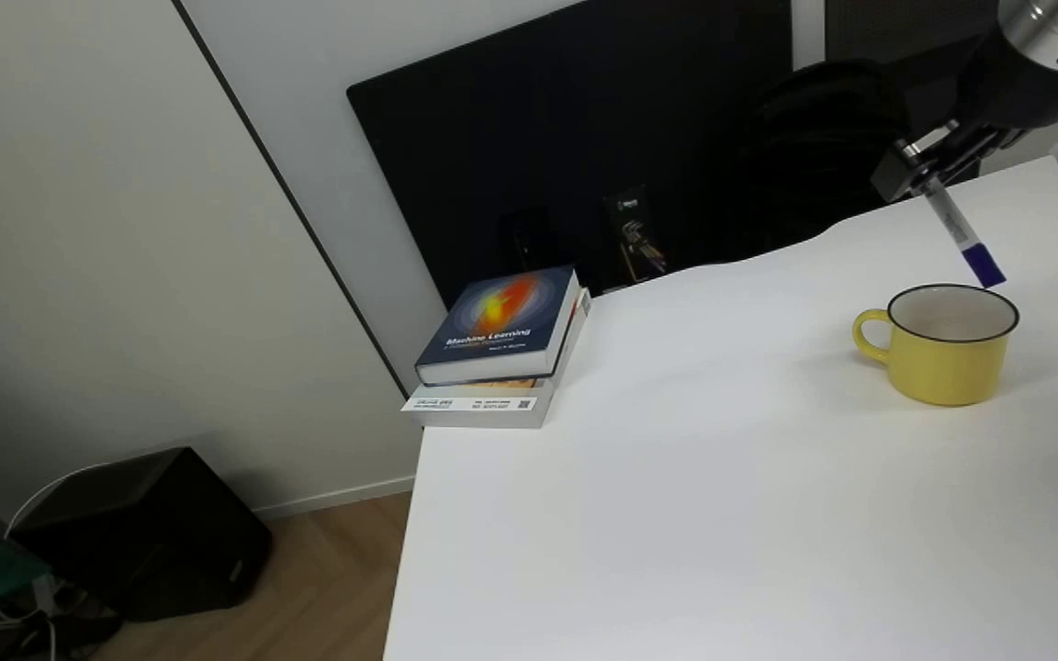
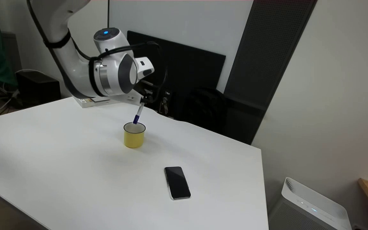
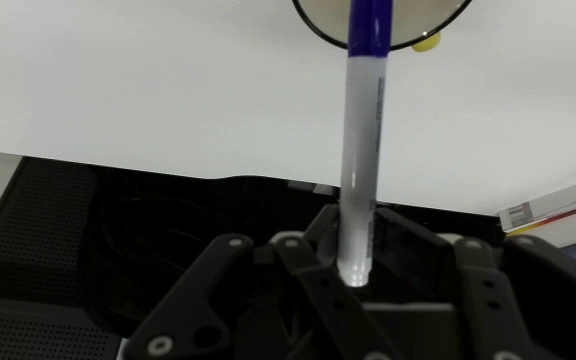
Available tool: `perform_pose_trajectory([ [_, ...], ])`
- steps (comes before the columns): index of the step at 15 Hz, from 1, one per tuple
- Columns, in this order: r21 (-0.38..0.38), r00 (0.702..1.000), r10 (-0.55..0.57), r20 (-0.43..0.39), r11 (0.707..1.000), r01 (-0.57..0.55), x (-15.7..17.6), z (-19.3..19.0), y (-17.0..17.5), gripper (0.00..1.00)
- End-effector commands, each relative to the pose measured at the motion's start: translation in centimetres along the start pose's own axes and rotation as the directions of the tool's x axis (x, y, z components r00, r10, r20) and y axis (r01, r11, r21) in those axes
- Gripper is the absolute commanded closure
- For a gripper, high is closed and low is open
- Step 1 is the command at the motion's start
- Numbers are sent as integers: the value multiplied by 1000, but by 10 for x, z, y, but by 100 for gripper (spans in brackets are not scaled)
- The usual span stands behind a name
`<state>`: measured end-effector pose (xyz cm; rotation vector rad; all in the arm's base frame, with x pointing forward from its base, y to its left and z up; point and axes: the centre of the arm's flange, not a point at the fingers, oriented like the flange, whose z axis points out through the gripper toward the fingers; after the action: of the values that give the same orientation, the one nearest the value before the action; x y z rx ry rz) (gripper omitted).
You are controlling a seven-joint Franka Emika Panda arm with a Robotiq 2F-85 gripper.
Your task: Put the marker in the cup
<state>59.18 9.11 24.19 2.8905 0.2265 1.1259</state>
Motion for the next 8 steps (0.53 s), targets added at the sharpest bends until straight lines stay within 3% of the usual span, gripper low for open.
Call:
perform_pose_trajectory([
  [1, 16, 997, 16, -78, 1000, -15, -26, 10, -4, 94],
  [8, -2, 995, 40, -95, 999, -40, -20, 33, -18, 94],
])
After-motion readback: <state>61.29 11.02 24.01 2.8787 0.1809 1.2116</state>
